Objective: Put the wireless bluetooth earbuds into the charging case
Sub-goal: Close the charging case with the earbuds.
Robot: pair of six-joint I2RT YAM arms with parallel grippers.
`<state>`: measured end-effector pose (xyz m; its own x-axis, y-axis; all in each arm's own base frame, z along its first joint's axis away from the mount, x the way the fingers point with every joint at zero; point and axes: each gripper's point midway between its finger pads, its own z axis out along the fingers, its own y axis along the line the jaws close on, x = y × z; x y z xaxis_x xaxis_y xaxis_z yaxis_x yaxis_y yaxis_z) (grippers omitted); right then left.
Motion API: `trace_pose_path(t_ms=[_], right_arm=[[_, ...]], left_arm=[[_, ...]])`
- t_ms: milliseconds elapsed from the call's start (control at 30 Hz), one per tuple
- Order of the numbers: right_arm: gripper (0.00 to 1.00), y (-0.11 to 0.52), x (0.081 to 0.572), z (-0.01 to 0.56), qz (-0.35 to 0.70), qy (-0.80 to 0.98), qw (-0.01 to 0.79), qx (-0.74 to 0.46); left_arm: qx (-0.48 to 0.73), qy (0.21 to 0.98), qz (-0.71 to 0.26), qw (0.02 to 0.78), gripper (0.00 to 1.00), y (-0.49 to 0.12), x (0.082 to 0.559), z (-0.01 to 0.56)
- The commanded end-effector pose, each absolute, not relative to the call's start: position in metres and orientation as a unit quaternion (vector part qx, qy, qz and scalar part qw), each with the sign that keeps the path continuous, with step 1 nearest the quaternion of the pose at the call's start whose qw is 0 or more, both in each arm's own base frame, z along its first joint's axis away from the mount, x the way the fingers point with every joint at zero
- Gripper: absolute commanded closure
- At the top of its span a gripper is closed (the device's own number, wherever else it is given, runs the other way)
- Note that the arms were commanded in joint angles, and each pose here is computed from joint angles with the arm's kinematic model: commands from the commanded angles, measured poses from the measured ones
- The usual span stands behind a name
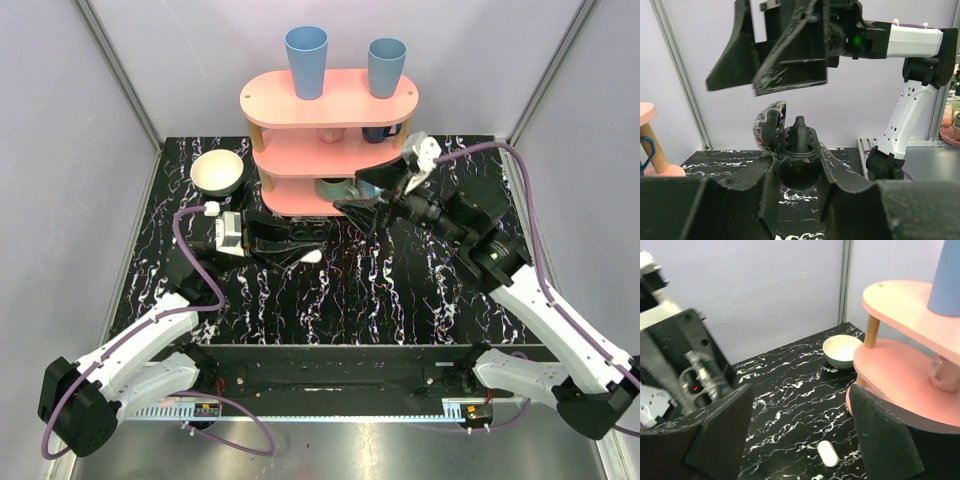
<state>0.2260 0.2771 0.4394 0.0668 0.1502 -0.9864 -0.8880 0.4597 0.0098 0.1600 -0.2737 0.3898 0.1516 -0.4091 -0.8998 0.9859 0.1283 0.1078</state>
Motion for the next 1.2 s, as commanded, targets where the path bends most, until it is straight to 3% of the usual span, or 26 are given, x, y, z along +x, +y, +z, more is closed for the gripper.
trace_pose_path(t_ms=[0,33,100,367,900,1033,1167], right_arm=[[0.14,0.283,0.246,0.459,0.437,0.584,0.639,-0.244],[0.08,0.289,0.25,0.457,0.445,0.59,0.629,-0.243],[0.07,0.298,0.251,0.454,0.46,0.593,0.613,-0.245],[0.05,0.306,0.26,0.433,0.457,0.621,0.591,-0.238],[0.04,0.312,0.218,0.399,0.472,0.621,0.532,-0.33],[0.04,0.3,0.223,0.403,0.451,0.626,0.559,-0.305],[0.0,0.249,0.277,0.397,0.339,0.676,0.64,-0.136]], left_arm=[[0.391,0.344,-0.527,0.672,1.0,-0.269,0.153,0.407],[0.392,0.347,-0.529,0.668,1.0,-0.27,0.154,0.405],[0.402,0.347,-0.535,0.657,1.0,-0.273,0.151,0.404],[0.416,0.352,-0.54,0.642,1.0,-0.28,0.149,0.396],[0.406,0.357,-0.546,0.641,1.0,-0.291,0.162,0.405],[0.384,0.38,-0.546,0.641,1.0,-0.292,0.171,0.401],[0.353,0.456,-0.532,0.62,1.0,-0.297,0.195,0.38]])
